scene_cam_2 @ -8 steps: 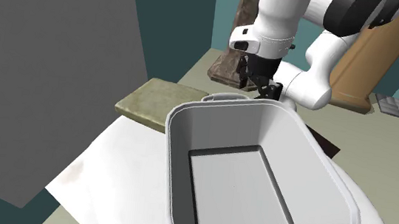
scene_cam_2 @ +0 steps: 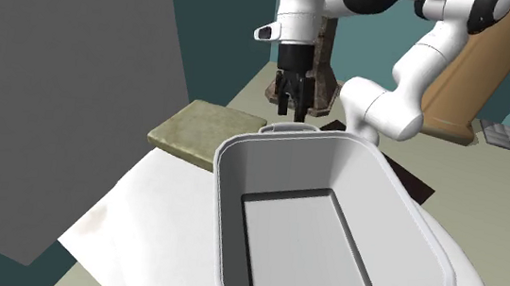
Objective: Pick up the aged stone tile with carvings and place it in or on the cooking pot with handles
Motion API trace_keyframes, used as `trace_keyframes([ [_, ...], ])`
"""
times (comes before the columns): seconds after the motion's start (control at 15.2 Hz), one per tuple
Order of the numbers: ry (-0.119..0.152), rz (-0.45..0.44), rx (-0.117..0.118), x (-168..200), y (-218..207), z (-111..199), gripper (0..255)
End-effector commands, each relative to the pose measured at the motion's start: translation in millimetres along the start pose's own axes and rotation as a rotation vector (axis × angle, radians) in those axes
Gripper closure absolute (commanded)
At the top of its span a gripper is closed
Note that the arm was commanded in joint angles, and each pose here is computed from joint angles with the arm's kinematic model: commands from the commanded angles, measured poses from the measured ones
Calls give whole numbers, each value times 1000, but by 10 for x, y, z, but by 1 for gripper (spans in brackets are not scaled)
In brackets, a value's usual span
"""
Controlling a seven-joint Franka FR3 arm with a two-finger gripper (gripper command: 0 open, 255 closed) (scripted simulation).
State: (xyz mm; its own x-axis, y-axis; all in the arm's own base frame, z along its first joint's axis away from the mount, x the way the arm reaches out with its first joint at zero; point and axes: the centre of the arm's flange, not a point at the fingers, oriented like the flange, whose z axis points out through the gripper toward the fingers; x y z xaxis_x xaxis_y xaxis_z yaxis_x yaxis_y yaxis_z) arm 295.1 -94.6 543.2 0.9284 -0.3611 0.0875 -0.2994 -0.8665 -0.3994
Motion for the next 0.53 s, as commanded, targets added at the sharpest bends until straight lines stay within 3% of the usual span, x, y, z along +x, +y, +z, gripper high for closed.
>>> trace_keyframes([
  [0.0, 88, 78, 171, 126, 379, -8, 0],
  [0.46, 363, 332, 754, 317, 1625, 406, 0],
])
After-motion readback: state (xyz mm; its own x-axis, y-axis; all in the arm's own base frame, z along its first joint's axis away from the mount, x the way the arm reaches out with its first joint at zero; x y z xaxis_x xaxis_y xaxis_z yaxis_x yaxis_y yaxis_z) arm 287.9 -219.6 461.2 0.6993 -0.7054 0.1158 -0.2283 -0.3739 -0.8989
